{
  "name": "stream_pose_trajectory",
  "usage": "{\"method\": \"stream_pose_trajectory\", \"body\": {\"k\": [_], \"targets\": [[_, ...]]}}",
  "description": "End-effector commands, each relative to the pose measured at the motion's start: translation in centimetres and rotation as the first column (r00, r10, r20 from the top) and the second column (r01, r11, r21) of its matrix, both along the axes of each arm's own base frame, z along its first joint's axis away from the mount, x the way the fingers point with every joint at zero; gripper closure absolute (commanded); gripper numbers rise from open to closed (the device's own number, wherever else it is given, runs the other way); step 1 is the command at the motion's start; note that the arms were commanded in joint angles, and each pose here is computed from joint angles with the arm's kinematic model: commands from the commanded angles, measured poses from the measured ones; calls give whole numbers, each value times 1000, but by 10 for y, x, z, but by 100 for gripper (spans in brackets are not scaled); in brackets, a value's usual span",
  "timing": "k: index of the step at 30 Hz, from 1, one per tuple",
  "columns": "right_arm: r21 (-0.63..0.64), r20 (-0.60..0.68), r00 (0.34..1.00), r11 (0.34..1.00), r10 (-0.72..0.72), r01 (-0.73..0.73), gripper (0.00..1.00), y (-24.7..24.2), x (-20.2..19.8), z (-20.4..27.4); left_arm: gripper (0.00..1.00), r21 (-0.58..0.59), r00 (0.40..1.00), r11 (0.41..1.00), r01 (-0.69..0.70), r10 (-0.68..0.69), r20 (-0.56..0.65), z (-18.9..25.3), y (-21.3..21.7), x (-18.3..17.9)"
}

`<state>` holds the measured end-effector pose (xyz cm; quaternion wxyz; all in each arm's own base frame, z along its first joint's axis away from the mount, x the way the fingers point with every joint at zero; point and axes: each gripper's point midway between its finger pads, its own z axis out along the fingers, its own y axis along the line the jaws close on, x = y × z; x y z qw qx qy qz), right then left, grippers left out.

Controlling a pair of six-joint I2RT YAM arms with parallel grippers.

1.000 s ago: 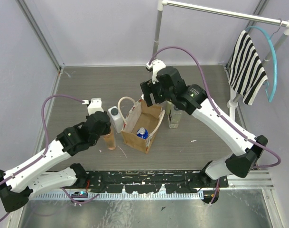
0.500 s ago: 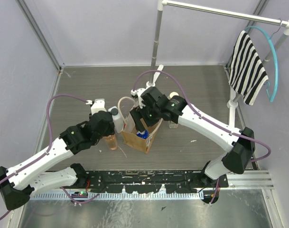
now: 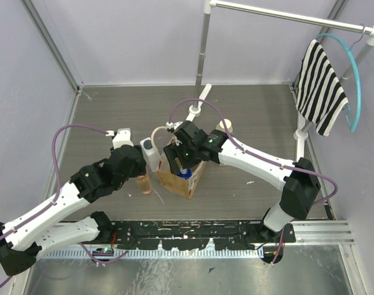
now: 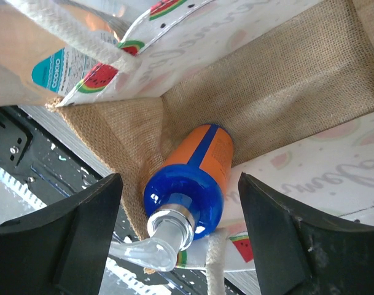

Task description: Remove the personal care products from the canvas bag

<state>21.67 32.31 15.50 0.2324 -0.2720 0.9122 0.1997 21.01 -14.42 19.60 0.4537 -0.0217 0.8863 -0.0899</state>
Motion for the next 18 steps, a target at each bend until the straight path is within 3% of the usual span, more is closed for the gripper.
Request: {"method": "stream_pose_trajectory", "body": {"k": [1,8,13,18], "targets": [[-71,34,997,995,-64,66,18,-4,6,-8,42,-11,1000,1000,-14,14,25,10,5,0],[-169,31,994,980,-101,105,18,-15,5,-26,41,-40,998,999,0,2,59,25,7,-2],[9,33,995,996,-93,92,18,10,4,4,41,-52,998,999,11,-8,70,32,7,-3],[73,71,991,992,-112,107,18,20,13,34,41,-60,998,998,24,-20,59,31,5,-6]]}}
